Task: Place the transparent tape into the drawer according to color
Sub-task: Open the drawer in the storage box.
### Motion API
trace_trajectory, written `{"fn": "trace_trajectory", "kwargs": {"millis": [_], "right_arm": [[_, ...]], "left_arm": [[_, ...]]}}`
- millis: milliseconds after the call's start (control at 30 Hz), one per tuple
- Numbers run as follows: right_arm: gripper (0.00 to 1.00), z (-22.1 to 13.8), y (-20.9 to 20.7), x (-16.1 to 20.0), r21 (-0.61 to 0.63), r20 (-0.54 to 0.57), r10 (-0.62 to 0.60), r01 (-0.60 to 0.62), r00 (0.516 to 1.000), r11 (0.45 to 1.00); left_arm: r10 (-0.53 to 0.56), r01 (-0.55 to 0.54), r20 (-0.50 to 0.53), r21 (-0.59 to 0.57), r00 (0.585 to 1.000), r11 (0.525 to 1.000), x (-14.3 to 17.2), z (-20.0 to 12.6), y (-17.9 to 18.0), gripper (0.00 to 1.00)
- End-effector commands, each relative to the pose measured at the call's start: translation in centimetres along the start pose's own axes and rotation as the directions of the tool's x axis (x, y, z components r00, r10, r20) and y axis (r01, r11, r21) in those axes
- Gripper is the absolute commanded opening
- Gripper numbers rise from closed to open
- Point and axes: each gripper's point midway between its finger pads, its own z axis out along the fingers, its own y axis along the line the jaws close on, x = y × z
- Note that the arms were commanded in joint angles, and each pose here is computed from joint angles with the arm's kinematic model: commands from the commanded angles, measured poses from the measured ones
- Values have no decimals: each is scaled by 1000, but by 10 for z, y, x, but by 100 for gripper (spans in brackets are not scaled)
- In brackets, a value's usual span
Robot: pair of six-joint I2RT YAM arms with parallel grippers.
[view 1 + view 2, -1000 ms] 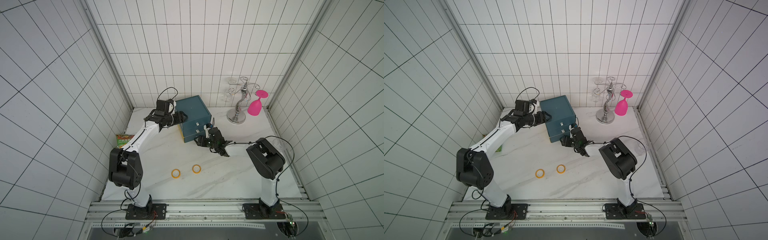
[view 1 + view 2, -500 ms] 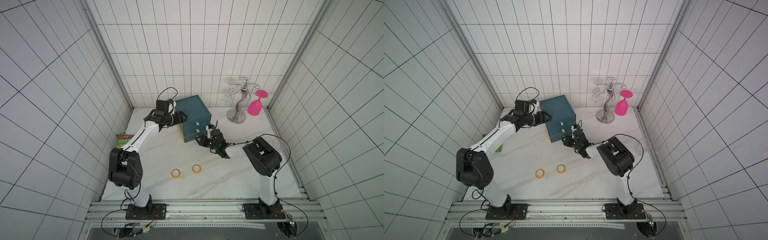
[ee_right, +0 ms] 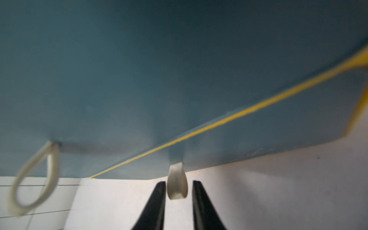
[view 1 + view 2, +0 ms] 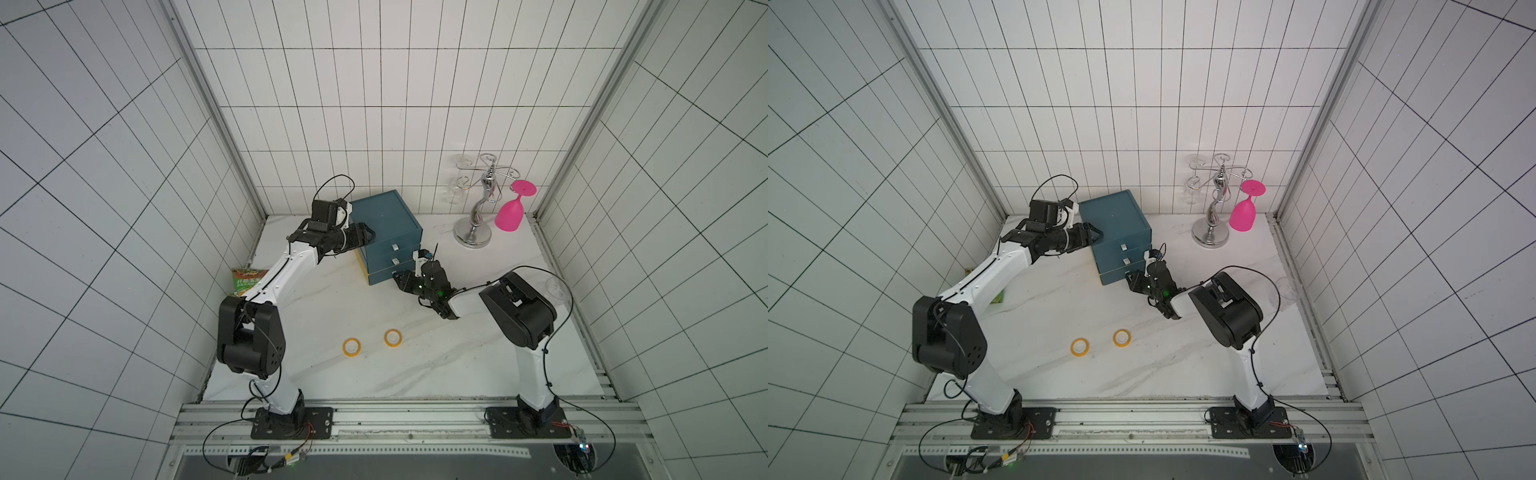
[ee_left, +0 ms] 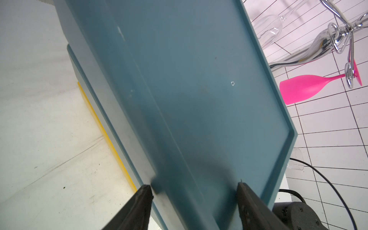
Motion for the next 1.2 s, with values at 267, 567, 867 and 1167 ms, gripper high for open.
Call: {"fn": "trace_trajectory", "kwargs": {"millis": [267, 567, 867, 1167], "right_arm": [[0, -13, -6, -9, -5, 78, 14, -13, 997, 1000], [0, -46, -5, 17, -5, 16, 28, -28, 999, 1000], [0, -85, 0, 62, 36, -94, 4, -1, 996, 999], [44, -100, 6, 75, 75, -187, -58, 73, 981, 995]], "left_arm": [[-11, 10, -41, -17, 999, 1000, 12, 4, 10, 70], [-12, 12, -35, -11, 999, 1000, 10, 4, 9, 70], [-10, 10, -32, -3, 999, 1000, 9, 3, 5, 70], [-8, 8, -16, 5, 1000, 1000, 10, -7, -1, 78]]}}
